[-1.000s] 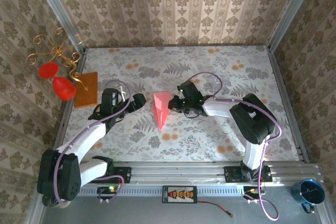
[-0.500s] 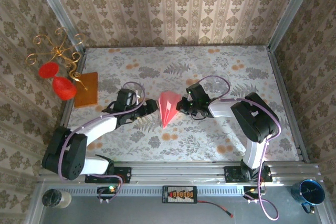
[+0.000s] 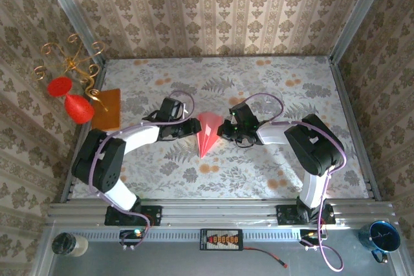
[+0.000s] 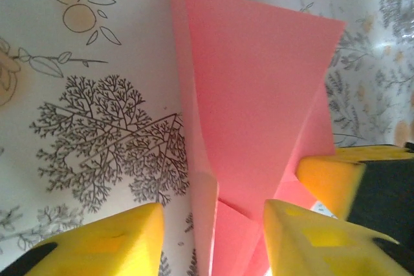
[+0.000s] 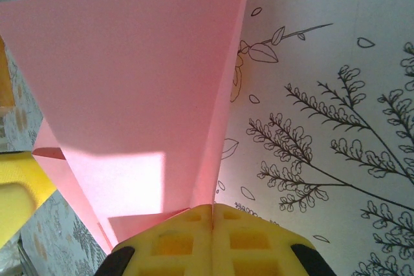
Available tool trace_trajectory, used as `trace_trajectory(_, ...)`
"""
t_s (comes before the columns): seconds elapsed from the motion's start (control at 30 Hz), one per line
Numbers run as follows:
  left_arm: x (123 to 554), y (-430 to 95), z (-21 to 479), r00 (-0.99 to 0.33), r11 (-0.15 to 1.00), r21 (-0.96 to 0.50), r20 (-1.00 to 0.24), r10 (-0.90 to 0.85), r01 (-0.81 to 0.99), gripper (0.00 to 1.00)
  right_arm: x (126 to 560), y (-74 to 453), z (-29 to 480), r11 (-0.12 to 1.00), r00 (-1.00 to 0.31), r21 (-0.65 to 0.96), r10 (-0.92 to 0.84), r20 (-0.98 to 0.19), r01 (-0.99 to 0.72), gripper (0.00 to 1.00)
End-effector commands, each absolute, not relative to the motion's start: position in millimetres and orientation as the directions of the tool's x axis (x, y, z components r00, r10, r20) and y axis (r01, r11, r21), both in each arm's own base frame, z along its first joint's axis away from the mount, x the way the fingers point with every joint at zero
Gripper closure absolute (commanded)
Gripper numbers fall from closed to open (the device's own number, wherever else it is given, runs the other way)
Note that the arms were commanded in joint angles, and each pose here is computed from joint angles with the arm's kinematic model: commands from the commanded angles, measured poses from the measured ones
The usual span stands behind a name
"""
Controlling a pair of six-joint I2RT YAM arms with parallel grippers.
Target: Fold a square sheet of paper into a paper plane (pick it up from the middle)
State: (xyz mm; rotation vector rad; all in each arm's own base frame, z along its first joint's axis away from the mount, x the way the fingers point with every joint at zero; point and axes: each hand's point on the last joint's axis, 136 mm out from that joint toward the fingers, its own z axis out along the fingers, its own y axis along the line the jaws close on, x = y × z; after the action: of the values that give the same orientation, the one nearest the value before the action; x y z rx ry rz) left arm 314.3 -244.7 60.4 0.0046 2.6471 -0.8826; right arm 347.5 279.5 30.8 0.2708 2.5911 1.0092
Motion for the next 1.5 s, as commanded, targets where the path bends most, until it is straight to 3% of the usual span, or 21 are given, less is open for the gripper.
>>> trace_trajectory(0.0,313.0,-249.2,50.3,-0.953,0.817,-0.566,-0.294,-0.069,0.116,0.63,346.2,277.5,29.4,0.732,-0.925,0.679,0.294,-0.240,0.056,0.98)
trace_trajectory(0.23,322.1,-248.9,42.8,-0.952,0.829,-0.551,-0.293,-0.091,0.091,0.79,347.1,275.5,32.5,0.736,-0.923,0.675,0.294,-0.248,0.053,0.98)
trace_trajectory(0.5,327.3,-237.8,51.3,-0.935,0.811,-0.584,-0.309,-0.176,0.040,0.92,352.7,272.6,55.2,0.737,-0.907,0.675,0.295,-0.300,0.017,0.99)
trace_trajectory(1.07,316.8,-221.9,33.2,-0.928,0.817,-0.573,-0.267,-0.259,-0.063,0.90,356.2,268.4,36.4,0.746,-0.911,0.664,0.310,-0.273,0.055,0.99)
trace_trajectory(1.47,313.9,-215.2,56.3,-0.934,0.868,-0.497,-0.314,-0.169,0.010,0.75,355.7,270.3,34.6,0.739,-0.917,0.672,0.304,-0.258,0.056,0.99)
